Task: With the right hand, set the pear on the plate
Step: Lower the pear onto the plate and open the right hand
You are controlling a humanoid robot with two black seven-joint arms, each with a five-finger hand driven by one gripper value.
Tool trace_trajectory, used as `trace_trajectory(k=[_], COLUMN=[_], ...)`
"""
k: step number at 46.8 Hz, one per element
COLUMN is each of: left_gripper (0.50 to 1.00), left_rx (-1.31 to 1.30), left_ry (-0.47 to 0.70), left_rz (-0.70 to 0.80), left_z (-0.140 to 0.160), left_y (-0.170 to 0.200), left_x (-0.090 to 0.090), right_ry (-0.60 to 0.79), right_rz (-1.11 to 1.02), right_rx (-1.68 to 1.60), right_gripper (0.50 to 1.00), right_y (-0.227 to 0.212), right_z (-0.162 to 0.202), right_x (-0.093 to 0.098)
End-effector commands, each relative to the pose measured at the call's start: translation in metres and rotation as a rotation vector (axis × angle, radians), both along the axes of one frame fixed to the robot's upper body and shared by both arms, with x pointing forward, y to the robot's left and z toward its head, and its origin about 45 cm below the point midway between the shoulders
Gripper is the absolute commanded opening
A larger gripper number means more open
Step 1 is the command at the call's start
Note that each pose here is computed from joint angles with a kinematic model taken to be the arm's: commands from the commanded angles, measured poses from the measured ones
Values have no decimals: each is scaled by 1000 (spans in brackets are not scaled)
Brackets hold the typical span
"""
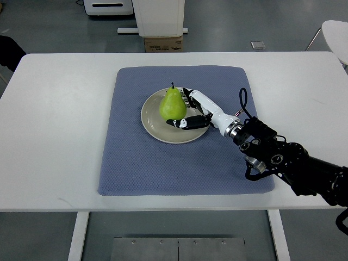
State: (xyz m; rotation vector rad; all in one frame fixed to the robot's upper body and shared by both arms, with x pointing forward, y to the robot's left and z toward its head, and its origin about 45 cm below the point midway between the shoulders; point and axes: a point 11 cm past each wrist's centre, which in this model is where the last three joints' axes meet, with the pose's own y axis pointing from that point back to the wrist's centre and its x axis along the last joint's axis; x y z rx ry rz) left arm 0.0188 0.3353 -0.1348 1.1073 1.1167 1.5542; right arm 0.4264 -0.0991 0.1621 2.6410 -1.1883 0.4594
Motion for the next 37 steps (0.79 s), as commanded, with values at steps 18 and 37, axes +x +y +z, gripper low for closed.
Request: trace_trajectory(k=[18, 37], left_gripper=[1000, 1000], left_rx=[0, -2], left_ry=[0, 0], left_rz=[1, 1], left_z=[0, 0], left_y=[0, 0], left_x=[0, 0], right_ry=[-3, -11], right_rz=[1, -9], right_rx=[0, 6], right_gripper=[970, 987], right_y=[0, -1], right_z=[1, 6], right_x=[1, 5])
